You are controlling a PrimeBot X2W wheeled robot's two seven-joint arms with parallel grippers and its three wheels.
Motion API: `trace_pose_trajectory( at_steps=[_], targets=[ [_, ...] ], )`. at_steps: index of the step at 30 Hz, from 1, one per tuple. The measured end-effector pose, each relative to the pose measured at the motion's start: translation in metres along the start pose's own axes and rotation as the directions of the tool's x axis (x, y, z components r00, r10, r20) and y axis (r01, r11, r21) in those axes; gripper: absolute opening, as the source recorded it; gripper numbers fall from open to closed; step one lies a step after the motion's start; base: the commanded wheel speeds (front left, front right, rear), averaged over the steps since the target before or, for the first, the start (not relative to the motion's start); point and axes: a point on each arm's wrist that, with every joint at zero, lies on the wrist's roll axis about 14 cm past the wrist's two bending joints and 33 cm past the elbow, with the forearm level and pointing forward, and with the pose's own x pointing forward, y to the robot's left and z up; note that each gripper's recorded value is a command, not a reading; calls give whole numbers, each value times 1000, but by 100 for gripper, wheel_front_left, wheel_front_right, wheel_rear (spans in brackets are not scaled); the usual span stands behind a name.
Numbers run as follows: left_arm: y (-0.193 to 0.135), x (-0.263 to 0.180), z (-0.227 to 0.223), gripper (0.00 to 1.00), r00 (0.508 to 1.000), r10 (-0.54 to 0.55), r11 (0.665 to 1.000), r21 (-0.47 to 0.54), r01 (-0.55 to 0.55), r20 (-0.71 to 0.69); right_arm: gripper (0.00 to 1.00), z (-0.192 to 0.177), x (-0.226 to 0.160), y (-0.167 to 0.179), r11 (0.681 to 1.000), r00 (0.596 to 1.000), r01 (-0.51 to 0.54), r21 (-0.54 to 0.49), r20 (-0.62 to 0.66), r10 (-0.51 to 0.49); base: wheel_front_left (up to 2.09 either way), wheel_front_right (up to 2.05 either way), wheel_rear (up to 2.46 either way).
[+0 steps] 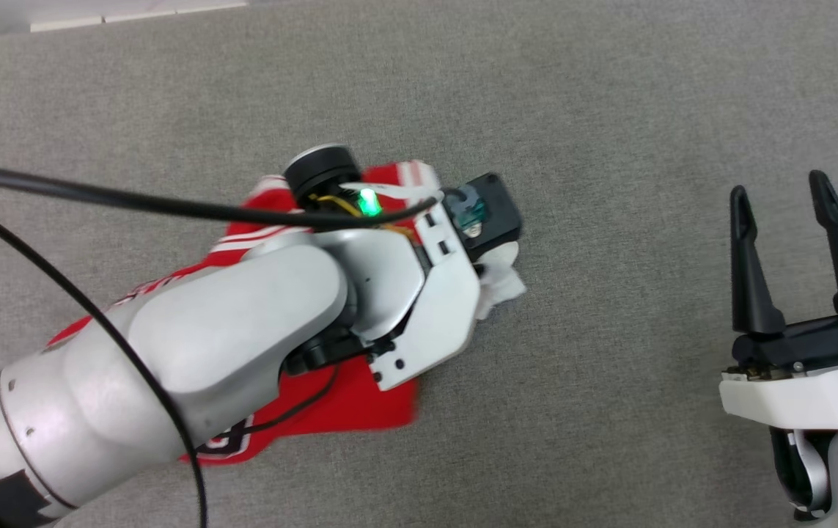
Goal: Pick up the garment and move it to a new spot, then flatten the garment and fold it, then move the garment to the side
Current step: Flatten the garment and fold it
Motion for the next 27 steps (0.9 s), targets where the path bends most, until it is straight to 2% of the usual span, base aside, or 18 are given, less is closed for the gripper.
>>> trace_pose_trajectory(
  at_steps=[6, 11, 17, 21, 26, 27],
  targets=[
    [1, -7, 69, 0, 976, -5, 997, 76, -12, 216, 100, 12, -5, -15, 999, 999, 48, -15, 27, -47, 0, 0, 0],
    [-9, 17, 90, 0, 957, -38, 995, 101, 9, 288, 100, 10, -7, -28, 996, 996, 90, -26, 21, -90, 0, 0, 0],
    [-73, 68, 45, 0, 968, -177, 984, 24, 175, 176, 100, 2, -11, -37, 992, 993, 121, -29, -4, -121, 0, 0, 0],
    [-111, 82, 9, 0, 966, -250, 968, -14, 252, 69, 100, -1, -11, -41, 990, 990, 137, -34, -12, -138, 0, 0, 0],
    [-132, 80, -7, 0, 959, -282, 959, -30, 282, 19, 100, -1, -13, -42, 989, 989, 144, -27, -14, -144, 0, 0, 0],
    [-132, 79, -7, 27, 961, -277, 960, -28, 278, 18, 100, 0, -13, -41, 989, 990, 143, -26, -13, -144, 0, 0, 0]
  ],
)
